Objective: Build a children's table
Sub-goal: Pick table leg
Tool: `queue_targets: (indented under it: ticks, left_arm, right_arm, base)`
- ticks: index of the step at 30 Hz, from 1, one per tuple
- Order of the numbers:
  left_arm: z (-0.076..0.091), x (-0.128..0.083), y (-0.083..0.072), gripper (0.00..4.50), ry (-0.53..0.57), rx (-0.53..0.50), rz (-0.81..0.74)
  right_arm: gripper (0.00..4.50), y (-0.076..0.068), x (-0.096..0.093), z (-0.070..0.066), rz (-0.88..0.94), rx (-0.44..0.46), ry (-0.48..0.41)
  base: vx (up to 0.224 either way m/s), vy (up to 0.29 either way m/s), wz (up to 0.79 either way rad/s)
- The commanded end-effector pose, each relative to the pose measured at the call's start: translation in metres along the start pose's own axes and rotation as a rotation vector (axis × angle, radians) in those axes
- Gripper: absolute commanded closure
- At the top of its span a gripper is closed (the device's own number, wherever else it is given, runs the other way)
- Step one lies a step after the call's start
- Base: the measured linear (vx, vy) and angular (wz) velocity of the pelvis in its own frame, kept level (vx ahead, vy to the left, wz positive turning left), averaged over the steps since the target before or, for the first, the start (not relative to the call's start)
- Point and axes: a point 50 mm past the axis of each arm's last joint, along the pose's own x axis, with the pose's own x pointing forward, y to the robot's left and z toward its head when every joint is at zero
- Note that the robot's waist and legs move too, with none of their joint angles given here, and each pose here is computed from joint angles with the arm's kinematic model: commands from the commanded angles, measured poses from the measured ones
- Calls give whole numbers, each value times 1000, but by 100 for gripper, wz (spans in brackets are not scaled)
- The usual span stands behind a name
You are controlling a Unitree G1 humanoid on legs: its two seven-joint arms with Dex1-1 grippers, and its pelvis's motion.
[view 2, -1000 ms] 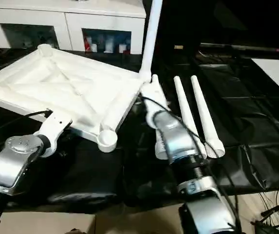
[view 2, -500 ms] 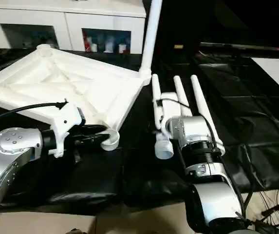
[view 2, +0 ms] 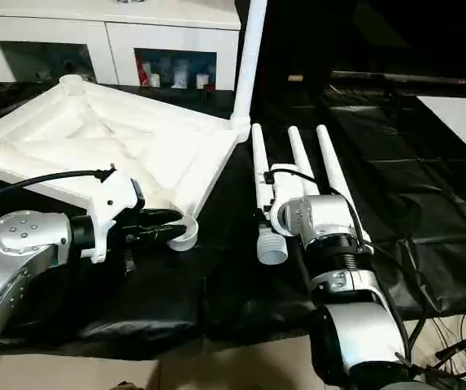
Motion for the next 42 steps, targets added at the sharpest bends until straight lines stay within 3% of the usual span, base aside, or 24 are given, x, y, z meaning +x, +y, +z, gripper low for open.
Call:
queue_targets:
  ticks: [1, 9, 12, 20, 25, 28, 29, 31, 32, 34, 37, 42]
  left_arm:
    - [7, 2, -2, 328, -6, 28, -22]
    - [7, -1, -1, 328, 2, 34, -18]
    - [9, -2, 0, 328, -7, 3, -32]
    - [18, -3, 5, 273, -72, -51, -29]
    - [28, -4, 17, 231, -149, -50, 71]
    - [36, -5, 32, 200, -209, -106, 199]
    - [40, -5, 43, 193, -258, -159, 295]
    - [45, -4, 50, 181, -311, -231, 357]
    - [45, -4, 50, 181, -311, -231, 357]
    - [49, 2, 47, 150, -353, -270, 330]
    - [52, 6, 44, 135, -374, -292, 317]
    - [55, 9, 43, 89, -404, -323, 316]
  right_arm:
    - [147, -2, -1, -1, -1, 11, 15]
    - [228, -2, -1, 3, -15, 12, -9]
    - [244, -2, -2, 4, -17, 42, -38]
    - [260, -4, -7, 14, -82, 84, -161]
    - [263, -12, -23, 33, -158, 159, -312]
    - [264, -13, -33, 47, -178, 175, -427]
    - [264, -12, -45, 60, -172, 192, -542]
    - [264, -5, -65, 78, -129, 204, -715]
    - [264, -5, -65, 78, -129, 204, -715]
    - [264, 12, -88, 94, -27, 186, -881]
    - [264, 24, -102, 102, 23, 168, -968]
    - [264, 37, -115, 108, 83, 149, -1034]
  base:
    - [0, 0, 0]
    - [0, 0, 0]
    - [0, 0, 0]
    - [0, 0, 0]
    - [0, 0, 0]
    - [0, 0, 0]
    - [0, 0, 0]
    - [0, 0, 0]
    - [0, 0, 0]
    - [0, 0, 0]
    - [0, 0, 0]
    - [0, 0, 0]
